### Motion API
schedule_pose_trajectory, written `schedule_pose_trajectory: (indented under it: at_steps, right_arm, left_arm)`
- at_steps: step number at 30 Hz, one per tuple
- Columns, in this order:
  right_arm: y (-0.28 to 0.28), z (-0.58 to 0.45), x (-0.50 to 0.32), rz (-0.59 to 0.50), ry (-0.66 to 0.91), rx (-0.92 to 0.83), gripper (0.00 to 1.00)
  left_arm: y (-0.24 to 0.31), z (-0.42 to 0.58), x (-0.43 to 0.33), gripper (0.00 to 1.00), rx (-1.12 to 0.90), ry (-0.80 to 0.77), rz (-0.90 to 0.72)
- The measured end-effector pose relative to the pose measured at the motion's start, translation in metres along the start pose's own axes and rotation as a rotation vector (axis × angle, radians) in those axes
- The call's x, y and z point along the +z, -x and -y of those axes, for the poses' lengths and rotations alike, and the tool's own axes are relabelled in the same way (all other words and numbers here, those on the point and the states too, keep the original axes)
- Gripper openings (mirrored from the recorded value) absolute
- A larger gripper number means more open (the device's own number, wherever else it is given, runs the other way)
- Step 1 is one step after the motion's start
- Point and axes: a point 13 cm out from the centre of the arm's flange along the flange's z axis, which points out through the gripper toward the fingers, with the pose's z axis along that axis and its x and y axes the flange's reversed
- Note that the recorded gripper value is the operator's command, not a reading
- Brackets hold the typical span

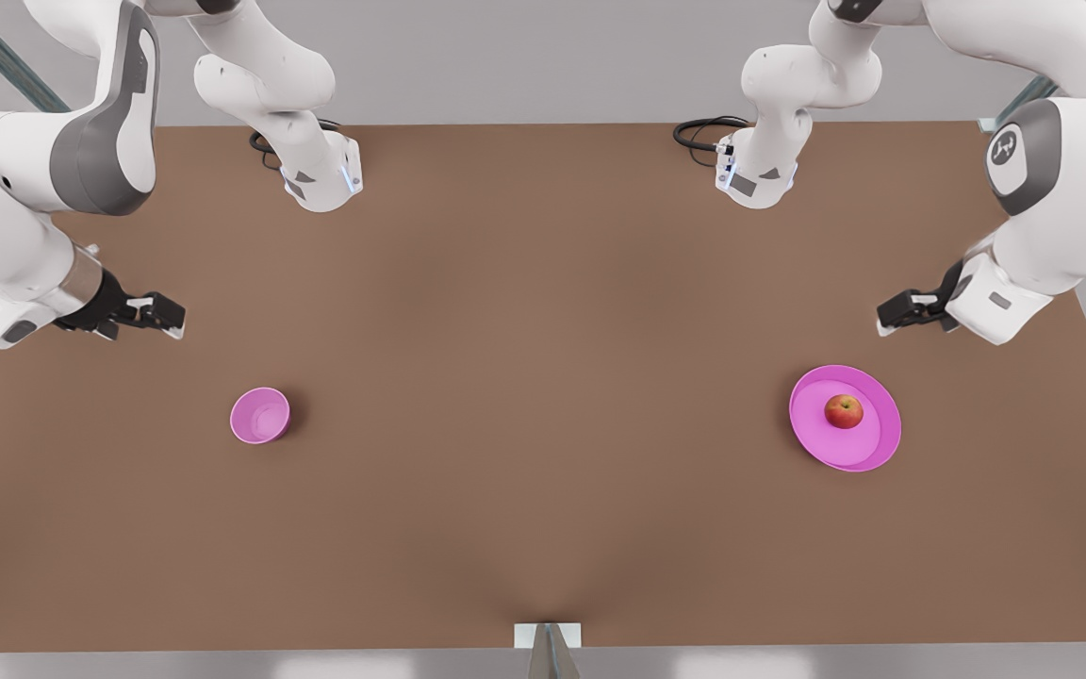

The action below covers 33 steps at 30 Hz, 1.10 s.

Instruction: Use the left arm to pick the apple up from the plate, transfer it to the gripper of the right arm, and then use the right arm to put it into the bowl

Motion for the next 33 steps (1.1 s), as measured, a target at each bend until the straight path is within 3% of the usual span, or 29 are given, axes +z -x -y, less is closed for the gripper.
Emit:
schedule_pose_trajectory:
  at_steps: [2,6,10,14,33]
  right_arm:
    - [0.001,0.0,0.0,0.005,0.0,-0.002,1.0]
    - [0.003,0.003,0.001,0.01,0.0,-0.001,1.0]
    - [0.003,0.001,0.002,0.011,0.0,-0.005,1.0]
    - [0.004,-0.001,0.006,0.006,0.001,-0.01,1.0]
    - [0.007,0.002,0.013,-0.003,0.002,-0.009,1.0]
  left_arm:
    - [0.007,-0.001,0.014,1.0,0.004,0.003,-0.009]
    - [-0.002,-0.023,0.157,1.0,-0.027,0.012,-0.141]
    - [0.005,-0.051,0.257,1.0,-0.067,0.01,-0.115]
    - [0.029,-0.077,0.29,1.0,-0.087,0.007,-0.037]
    - [0.003,-0.127,0.416,1.0,-0.029,0.002,0.0]
